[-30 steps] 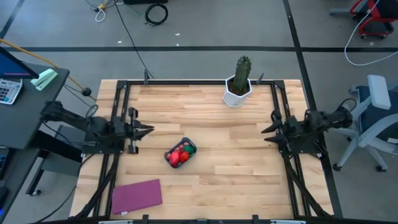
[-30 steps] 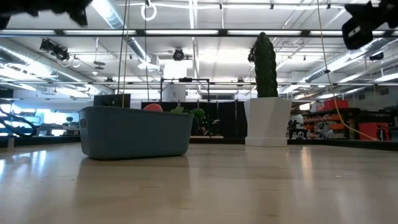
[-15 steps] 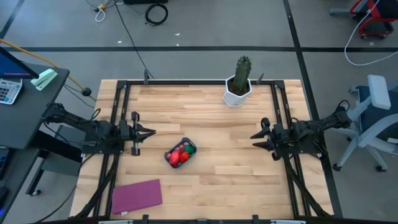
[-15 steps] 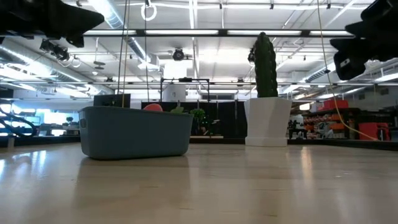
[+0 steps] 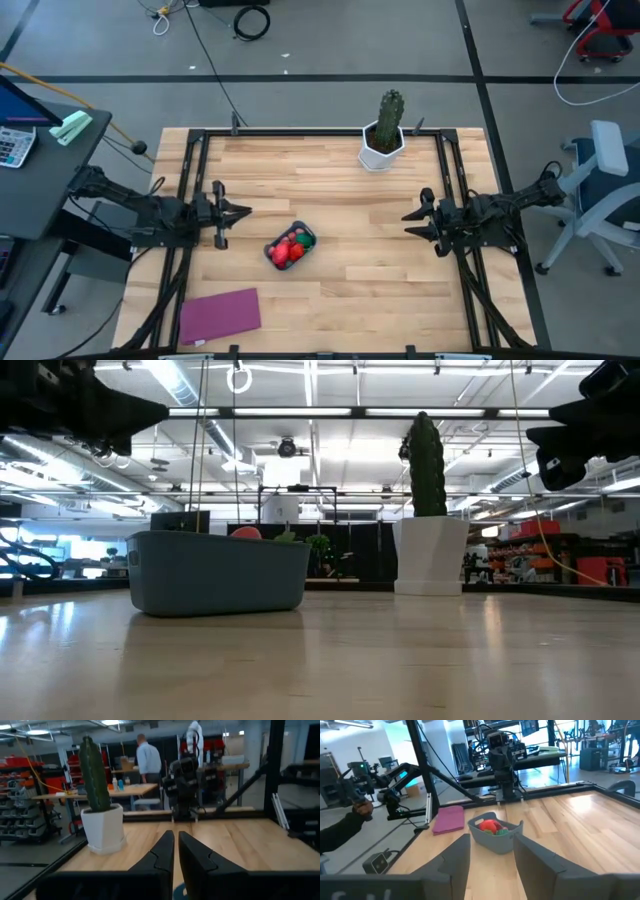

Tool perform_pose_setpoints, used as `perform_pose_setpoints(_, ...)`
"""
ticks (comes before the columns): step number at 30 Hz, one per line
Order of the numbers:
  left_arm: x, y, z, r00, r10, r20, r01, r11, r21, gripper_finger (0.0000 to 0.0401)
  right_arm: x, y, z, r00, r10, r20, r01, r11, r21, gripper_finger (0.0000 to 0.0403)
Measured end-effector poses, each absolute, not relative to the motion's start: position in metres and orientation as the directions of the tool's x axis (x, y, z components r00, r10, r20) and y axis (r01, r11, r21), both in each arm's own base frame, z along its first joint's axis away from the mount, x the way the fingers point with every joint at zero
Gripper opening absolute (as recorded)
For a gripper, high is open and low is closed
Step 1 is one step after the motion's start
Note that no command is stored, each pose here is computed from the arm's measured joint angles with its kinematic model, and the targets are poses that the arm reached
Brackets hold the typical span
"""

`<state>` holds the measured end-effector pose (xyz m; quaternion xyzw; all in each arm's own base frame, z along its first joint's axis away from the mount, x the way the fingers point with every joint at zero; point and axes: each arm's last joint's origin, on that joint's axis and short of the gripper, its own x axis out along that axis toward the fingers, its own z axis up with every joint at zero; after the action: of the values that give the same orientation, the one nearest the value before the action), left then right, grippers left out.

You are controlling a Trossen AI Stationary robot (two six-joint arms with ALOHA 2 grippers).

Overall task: Pick and placing Produce into tupperware
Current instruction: Return to Home Position

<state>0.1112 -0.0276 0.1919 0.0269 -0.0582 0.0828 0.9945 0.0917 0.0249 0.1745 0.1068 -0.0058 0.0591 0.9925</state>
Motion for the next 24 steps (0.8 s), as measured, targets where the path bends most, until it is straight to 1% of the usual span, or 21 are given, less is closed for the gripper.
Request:
perform_pose_setpoints(6,0.112,-0.028,0.181,0.987,0.158,0.025,-0.159,0.987,0.018,0.0035,0.092,0.025,0.174,0.993,0.117,0.017,-0.118,0.976,0.185,0.0160)
perform_pose_setpoints(11,0.112,-0.028,0.178,0.987,0.158,-0.005,-0.158,0.986,0.059,0.0033,0.092,0.025,0.174,0.993,0.117,0.015,-0.118,0.976,0.180,0.0160)
perform_pose_setpoints(14,0.112,-0.028,0.169,0.987,0.159,-0.034,-0.158,0.987,0.028,0.0028,0.092,0.025,0.173,0.993,0.119,0.009,-0.118,0.977,0.177,0.0160)
perform_pose_setpoints(19,0.111,-0.027,0.158,0.979,0.175,-0.105,-0.176,0.984,-0.005,0.0026,0.093,0.025,0.172,0.993,0.120,-0.009,-0.116,0.974,0.196,0.0160)
perform_pose_setpoints(24,0.110,-0.026,0.150,0.968,0.183,-0.173,-0.189,0.982,-0.019,0.0032,0.094,0.026,0.172,0.992,0.121,-0.015,-0.115,0.966,0.230,0.0160)
